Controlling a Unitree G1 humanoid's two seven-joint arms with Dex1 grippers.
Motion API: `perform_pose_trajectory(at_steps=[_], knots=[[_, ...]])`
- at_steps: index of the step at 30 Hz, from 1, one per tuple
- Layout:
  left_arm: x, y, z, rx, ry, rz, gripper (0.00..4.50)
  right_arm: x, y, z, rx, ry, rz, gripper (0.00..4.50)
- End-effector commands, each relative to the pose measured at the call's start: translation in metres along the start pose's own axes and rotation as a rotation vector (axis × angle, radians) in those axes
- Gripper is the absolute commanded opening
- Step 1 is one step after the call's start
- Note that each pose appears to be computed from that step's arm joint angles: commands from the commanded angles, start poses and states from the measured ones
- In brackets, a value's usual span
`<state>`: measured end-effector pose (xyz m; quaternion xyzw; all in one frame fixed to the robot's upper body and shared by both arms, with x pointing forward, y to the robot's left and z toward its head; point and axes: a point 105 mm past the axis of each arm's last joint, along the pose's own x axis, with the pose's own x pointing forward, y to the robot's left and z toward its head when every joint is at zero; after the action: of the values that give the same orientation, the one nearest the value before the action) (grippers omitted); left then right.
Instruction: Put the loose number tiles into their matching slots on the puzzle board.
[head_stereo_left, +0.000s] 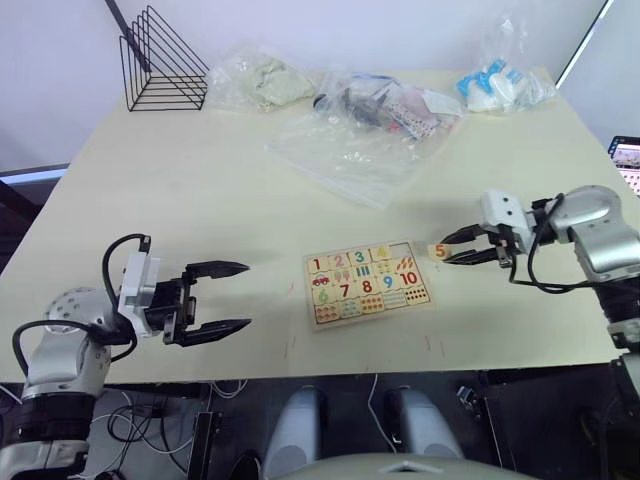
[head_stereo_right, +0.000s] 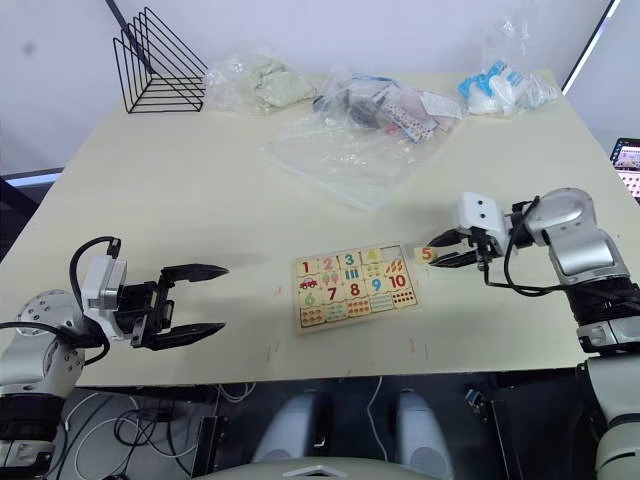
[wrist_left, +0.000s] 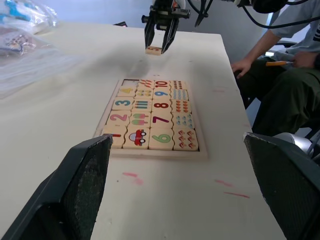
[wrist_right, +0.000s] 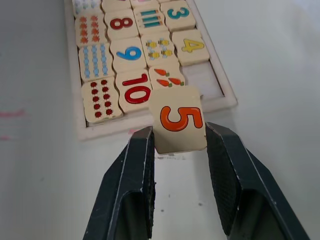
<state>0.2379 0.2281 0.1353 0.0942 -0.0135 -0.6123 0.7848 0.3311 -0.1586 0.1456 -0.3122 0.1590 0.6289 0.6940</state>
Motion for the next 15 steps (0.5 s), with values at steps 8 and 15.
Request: perform_pose_trajectory(at_steps=[8,15], knots=[[0.003,0.0,0.009,0.037,-0.039,0.12,4.5,0.014,-0.022,0.029,-0.045,0.109,-0.038,0.97],[0.005,0.001,0.011,0.032,-0.066,0.172,4.5,0.026,-0.03,0.035,-0.067,0.227,-0.037,0.97]])
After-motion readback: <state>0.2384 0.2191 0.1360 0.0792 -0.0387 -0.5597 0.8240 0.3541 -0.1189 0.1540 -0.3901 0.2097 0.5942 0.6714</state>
